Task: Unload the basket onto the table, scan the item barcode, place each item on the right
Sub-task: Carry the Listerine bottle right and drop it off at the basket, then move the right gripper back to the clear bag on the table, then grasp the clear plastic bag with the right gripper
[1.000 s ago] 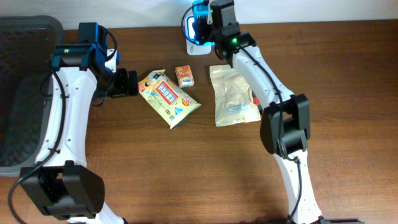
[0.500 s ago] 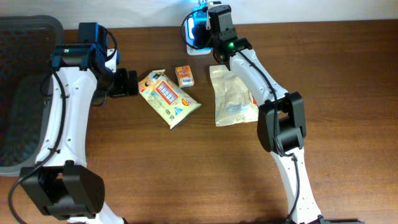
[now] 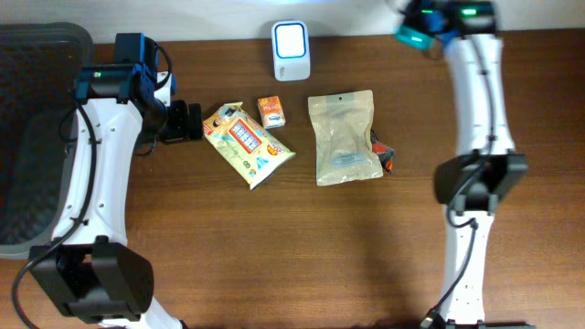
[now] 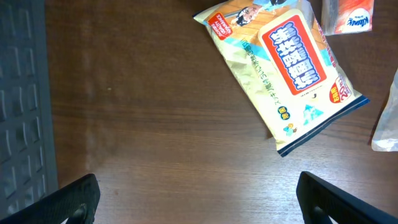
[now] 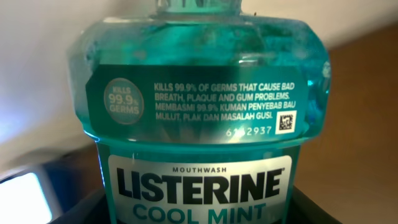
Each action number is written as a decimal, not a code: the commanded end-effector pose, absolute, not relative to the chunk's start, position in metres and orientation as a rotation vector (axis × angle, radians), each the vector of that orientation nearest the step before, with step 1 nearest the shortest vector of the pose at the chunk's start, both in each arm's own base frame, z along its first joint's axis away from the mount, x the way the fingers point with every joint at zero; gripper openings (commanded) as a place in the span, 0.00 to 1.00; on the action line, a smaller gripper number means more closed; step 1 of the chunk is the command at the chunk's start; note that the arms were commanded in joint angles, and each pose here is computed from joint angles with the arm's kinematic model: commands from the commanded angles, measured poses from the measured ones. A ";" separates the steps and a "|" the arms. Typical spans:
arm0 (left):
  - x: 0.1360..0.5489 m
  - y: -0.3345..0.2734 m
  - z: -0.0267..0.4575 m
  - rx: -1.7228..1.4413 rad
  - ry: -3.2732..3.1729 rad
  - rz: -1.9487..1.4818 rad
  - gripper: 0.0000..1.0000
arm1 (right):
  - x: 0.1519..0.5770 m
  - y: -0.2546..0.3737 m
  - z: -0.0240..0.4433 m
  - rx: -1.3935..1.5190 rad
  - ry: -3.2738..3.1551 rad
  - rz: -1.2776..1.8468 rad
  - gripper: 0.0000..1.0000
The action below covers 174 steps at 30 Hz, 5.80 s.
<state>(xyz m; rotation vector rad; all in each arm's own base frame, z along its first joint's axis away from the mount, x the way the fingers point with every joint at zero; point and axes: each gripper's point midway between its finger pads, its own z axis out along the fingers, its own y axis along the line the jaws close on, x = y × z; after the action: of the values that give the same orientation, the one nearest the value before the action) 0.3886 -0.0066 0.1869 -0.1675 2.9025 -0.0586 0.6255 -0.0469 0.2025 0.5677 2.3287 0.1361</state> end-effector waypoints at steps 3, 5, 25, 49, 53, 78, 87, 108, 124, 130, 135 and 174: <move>0.387 -0.006 0.192 -0.165 2.887 -0.054 0.99 | 0.567 -0.178 0.202 0.960 2.313 -0.004 0.36; 0.387 -0.006 0.192 -0.165 2.887 -0.054 0.99 | 0.543 -0.219 0.190 1.072 2.324 -0.043 0.36; 0.387 -0.006 0.192 -0.165 2.887 -0.054 0.99 | 0.360 -0.398 0.060 1.964 2.171 -0.120 0.44; 0.387 -0.006 0.192 -0.166 2.888 -0.054 0.99 | 0.379 -0.395 0.124 1.801 2.121 0.138 0.98; 0.387 -0.006 0.192 -0.165 2.887 -0.054 0.99 | 0.390 -0.377 0.199 1.670 2.064 0.119 0.98; 0.387 -0.006 0.192 -0.165 2.887 -0.054 0.99 | 0.537 0.085 0.187 -0.230 2.687 0.284 0.98; 0.387 -0.006 0.192 -0.165 2.887 -0.054 0.99 | 0.530 0.102 0.083 -0.312 2.894 0.316 0.88; 0.387 -0.006 0.192 -0.165 2.887 -0.054 0.99 | 0.530 0.099 0.040 -0.191 2.976 0.340 0.04; 0.387 -0.006 0.192 -0.165 2.887 -0.054 0.99 | 0.453 0.159 0.110 -0.383 3.084 0.585 0.62; 0.387 -0.006 0.192 -0.165 2.887 -0.054 0.99 | 0.427 0.176 0.081 -0.526 3.186 0.160 0.82; 0.387 -0.006 0.192 -0.165 2.887 -0.054 0.99 | 0.414 0.179 0.044 -0.439 3.206 -0.212 0.81; 0.387 -0.006 0.192 -0.165 2.887 -0.054 0.99 | 0.438 0.194 0.059 -0.420 2.998 -0.436 0.33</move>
<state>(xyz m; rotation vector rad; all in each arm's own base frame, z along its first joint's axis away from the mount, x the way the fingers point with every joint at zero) 0.3886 -0.0066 0.1869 -0.1675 2.9025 -0.0586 0.4306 0.1893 0.0436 -0.4503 3.0240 -0.4639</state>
